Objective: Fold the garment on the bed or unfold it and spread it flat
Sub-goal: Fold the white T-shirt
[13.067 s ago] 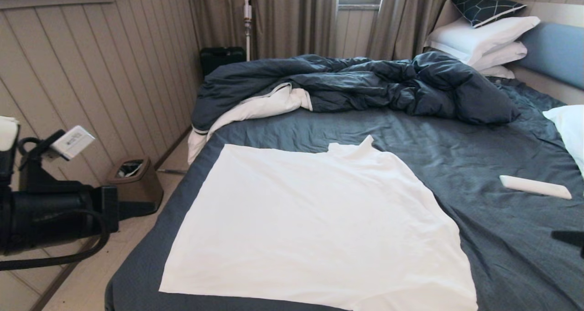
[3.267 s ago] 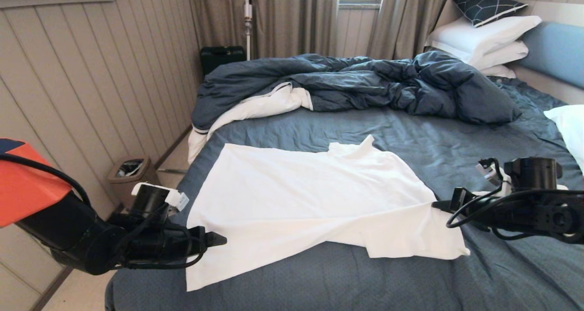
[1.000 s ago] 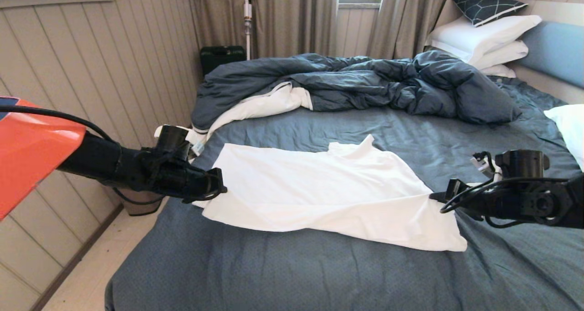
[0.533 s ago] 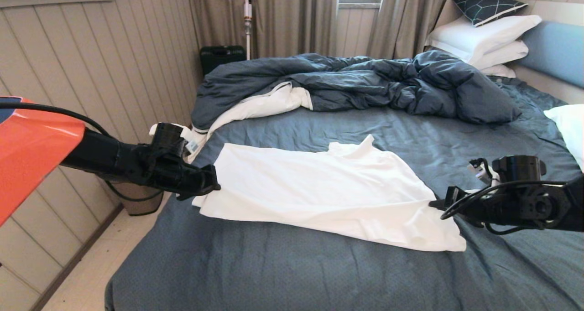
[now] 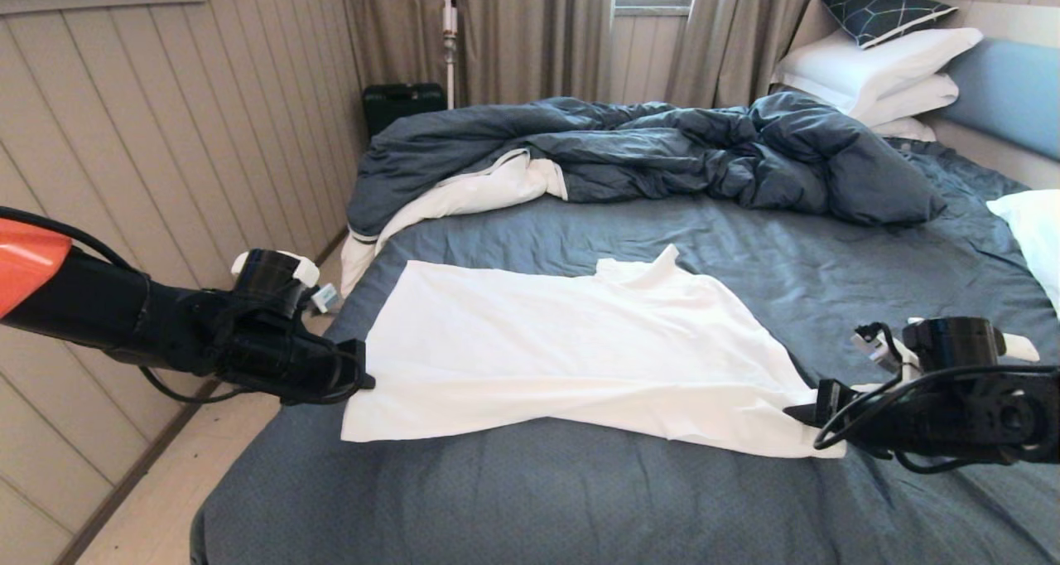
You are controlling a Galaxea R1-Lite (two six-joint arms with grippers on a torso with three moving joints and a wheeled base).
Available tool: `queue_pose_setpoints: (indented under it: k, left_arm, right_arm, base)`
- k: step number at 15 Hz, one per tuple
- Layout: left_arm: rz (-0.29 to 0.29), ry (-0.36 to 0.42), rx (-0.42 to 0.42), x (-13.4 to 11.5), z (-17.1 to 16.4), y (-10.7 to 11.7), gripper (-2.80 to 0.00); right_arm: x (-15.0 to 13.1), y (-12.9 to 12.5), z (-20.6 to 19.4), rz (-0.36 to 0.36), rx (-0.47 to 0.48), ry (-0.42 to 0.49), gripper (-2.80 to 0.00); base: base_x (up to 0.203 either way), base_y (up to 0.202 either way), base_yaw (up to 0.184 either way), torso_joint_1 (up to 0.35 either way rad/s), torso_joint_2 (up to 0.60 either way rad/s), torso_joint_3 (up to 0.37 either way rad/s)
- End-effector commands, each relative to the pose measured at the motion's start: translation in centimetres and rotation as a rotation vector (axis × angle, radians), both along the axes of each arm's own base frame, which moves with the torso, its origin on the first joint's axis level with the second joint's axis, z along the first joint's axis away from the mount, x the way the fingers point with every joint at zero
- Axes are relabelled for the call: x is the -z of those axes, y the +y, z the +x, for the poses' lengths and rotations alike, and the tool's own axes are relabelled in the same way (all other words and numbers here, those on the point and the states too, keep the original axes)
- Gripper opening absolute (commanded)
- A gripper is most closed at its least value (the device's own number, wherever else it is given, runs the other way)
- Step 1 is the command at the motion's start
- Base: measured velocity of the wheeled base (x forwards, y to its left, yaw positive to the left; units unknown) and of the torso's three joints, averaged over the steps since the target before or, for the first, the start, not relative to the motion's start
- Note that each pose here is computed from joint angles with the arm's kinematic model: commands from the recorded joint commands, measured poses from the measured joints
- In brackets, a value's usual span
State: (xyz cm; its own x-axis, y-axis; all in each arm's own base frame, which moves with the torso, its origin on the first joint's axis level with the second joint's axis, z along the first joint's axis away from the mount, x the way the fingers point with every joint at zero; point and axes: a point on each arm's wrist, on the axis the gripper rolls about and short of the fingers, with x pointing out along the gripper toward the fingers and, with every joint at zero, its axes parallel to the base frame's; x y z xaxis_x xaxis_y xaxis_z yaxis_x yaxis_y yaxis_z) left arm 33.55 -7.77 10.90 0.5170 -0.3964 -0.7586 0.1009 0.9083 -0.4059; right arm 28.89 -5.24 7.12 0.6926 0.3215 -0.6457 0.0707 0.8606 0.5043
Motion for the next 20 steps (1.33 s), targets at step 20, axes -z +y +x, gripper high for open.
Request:
queue_pose_setpoints:
  k: [20]
  left_arm:
    - [0.09, 0.099, 0.119, -1.6, -3.7, 0.6, -2.8]
  right_arm:
    - [-1.7, -0.2, -9.7, -0.083, -0.029, 0.108, -2.8]
  base:
    - [0.0, 0.0, 0.0, 0.0, 0.0, 0.0]
